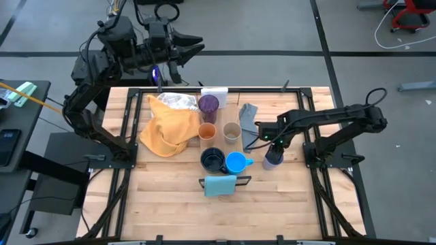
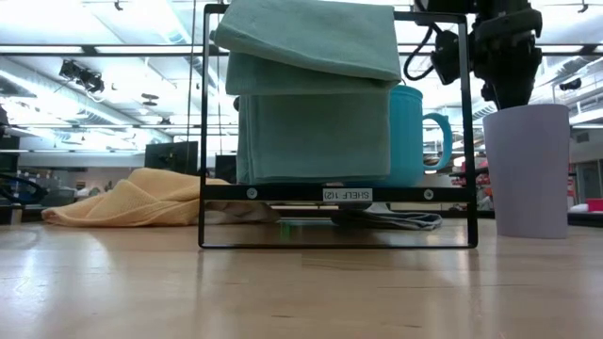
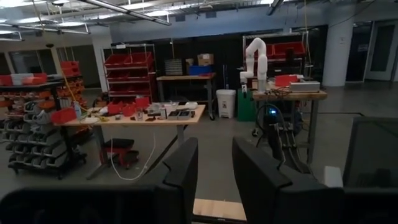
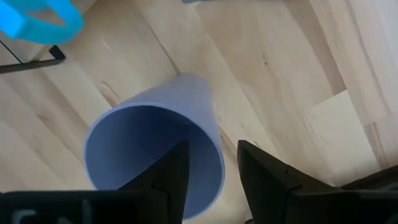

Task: Stack small to large cups/mugs on shelf
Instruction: Put the violet cup on the shelf

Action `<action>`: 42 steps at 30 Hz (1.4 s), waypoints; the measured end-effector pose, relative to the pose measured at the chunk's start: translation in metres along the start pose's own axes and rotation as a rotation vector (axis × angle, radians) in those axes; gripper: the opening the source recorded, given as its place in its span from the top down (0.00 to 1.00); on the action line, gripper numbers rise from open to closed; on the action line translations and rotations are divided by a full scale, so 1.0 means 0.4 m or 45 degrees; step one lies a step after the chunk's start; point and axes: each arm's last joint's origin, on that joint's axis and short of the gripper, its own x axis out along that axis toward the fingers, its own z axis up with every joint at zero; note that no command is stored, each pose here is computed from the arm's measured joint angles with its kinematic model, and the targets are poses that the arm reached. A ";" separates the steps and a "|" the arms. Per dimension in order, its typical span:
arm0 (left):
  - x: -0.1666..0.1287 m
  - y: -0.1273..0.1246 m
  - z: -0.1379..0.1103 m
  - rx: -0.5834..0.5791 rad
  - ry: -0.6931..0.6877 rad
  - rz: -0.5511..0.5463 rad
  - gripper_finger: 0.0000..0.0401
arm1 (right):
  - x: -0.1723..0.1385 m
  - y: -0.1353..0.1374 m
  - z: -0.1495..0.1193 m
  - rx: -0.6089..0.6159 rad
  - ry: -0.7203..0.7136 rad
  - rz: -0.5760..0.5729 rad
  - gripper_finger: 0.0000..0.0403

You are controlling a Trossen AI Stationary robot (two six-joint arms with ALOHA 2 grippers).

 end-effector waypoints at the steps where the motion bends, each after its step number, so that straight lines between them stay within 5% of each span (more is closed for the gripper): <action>1: -0.002 0.000 0.002 0.006 -0.004 0.000 0.73 | 0.002 0.001 0.002 -0.006 0.005 -0.003 0.65; 16: -0.053 -0.002 0.038 0.032 -0.071 0.017 0.73 | 0.088 -0.024 -0.025 -0.002 0.172 -0.067 0.69; 22: -0.055 -0.002 0.039 0.032 -0.072 0.022 0.73 | 0.090 -0.018 -0.019 -0.023 0.115 -0.007 0.95; 33: -0.055 -0.003 0.033 0.042 -0.041 0.021 0.73 | -0.017 -0.046 0.023 -0.048 -0.016 -0.031 0.99; 38: -0.058 -0.003 0.033 0.041 -0.035 0.021 0.73 | -0.134 -0.116 0.051 -0.031 -0.062 -0.148 0.99; 42: -0.061 -0.004 0.035 0.052 -0.038 0.021 0.73 | -0.211 -0.199 0.103 0.144 -0.107 -0.115 1.00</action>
